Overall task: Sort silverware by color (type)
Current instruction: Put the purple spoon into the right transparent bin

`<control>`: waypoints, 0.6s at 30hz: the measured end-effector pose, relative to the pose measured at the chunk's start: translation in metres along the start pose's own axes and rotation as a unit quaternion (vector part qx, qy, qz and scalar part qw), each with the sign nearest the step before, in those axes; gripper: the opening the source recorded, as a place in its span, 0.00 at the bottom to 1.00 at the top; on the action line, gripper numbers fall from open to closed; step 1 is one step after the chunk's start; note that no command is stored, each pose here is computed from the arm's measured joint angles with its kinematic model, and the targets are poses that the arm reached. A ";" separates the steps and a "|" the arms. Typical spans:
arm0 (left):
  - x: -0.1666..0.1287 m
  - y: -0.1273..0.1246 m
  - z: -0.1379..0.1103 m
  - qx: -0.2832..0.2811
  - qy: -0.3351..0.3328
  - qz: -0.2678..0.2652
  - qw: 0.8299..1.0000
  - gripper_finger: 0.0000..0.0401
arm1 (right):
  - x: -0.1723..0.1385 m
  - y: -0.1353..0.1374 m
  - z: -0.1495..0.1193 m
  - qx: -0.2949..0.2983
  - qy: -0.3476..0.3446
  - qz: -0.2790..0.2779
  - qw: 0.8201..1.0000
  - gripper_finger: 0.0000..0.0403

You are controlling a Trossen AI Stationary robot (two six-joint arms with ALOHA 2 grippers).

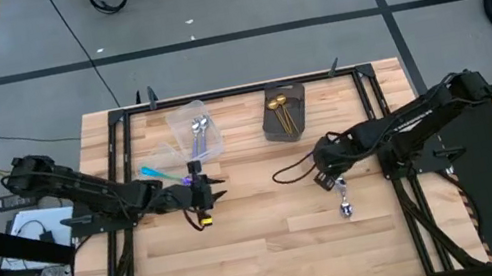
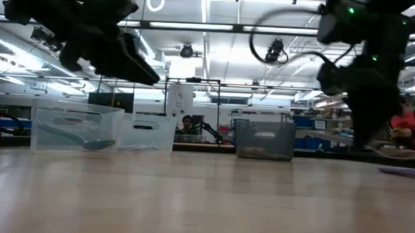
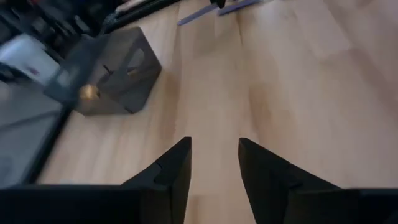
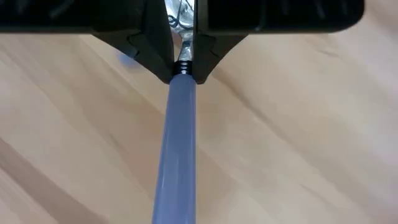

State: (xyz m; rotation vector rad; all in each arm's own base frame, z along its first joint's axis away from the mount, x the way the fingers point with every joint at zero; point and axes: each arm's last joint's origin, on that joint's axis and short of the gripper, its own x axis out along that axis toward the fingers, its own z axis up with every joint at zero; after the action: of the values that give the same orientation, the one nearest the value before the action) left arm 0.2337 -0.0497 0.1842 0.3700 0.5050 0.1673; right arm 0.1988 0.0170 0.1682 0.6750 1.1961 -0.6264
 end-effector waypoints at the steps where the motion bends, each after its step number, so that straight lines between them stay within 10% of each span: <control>1: 0.002 -0.001 0.000 0.016 0.000 0.002 1.000 0.36 | -0.001 0.004 0.003 -0.004 -0.010 0.021 1.000 0.11; 18: 0.025 0.004 0.041 0.161 0.000 0.033 0.986 0.46 | -0.015 0.039 0.039 -0.055 -0.149 0.248 0.956 0.11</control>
State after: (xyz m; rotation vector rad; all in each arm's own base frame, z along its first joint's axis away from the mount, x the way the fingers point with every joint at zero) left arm 0.2759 -0.0520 0.2079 0.7027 0.5207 0.1504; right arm 0.2478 0.0139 0.1965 0.7223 0.7330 -0.2249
